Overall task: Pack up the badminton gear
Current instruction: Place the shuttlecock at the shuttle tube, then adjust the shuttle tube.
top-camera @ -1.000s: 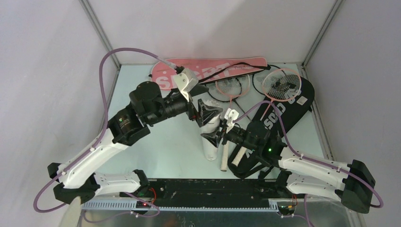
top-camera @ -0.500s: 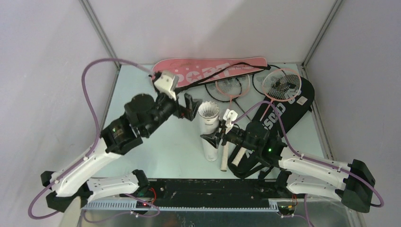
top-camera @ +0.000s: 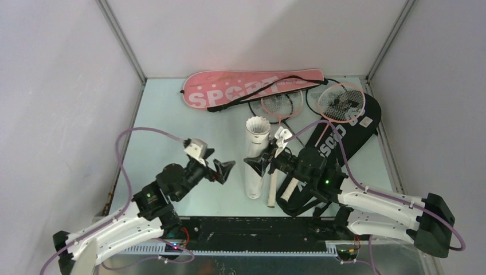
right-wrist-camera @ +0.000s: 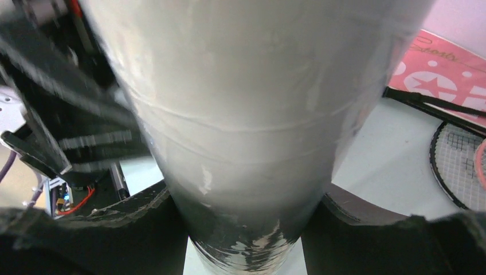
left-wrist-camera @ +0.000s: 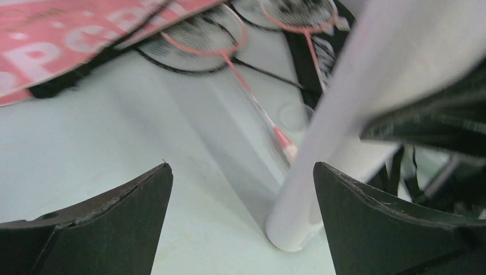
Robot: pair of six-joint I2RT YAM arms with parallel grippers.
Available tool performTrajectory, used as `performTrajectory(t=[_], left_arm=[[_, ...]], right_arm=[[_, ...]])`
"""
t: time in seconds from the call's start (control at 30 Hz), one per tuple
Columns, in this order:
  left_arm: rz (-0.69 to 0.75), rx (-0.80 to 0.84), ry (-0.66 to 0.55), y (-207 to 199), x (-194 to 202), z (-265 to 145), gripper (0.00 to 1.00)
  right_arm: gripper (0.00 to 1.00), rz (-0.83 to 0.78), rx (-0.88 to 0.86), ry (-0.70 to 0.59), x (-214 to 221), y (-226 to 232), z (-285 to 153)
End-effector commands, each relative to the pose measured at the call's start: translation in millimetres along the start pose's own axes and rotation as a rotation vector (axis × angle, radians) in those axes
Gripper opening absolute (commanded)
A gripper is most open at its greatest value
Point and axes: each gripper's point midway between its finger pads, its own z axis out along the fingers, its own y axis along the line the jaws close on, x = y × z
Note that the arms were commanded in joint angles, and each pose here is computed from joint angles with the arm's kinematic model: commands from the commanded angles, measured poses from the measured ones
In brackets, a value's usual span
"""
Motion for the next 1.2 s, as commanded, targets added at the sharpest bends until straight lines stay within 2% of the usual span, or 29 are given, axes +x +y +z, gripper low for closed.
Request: performTrajectory(t=[0.0,0.03,0.17,0.37,0.47,0.6,0.9,1.17], left_arm=[[0.055,0.325,-0.021,-54.5,23.5,8.0,1.0],[0.069,0.422,0.003,-70.3,33.9,5.7,1.0],[0.041,0.524,-0.03,-88.7,45.0,10.7,1.0],[0.023,0.444,-0.121,-79.8,30.7,26.6,1.0],[0.009,0.368,-0.189,-68.3,19.1,33.4,1.0],[0.033,0.38,-0.227,-69.9,16.3,34.3,1.0],[0.069,0.323,-0.22,-61.1,22.0,44.2,1.0],[0.101,0.27,-0.249,-50.6,13.4,42.2,1.0]], right_arm=[[0.61,0.072,0.029,-0.157,-51.5,0.4,1.3],[0.61,0.081,0.046,-0.166,-55.7,-2.0,1.7],[0.61,0.142,0.153,-0.181,-61.1,-18.7,4.3],[0.61,0.245,0.332,-0.218,-62.2,-39.7,8.2],[0.62,0.286,0.378,-0.232,-64.6,-36.6,9.8],[0.63,0.286,0.416,-0.255,-70.7,-28.1,12.2],[0.63,0.276,0.347,-0.247,-78.6,3.4,24.1],[0.64,0.347,0.168,-0.253,-91.7,36.9,23.2]])
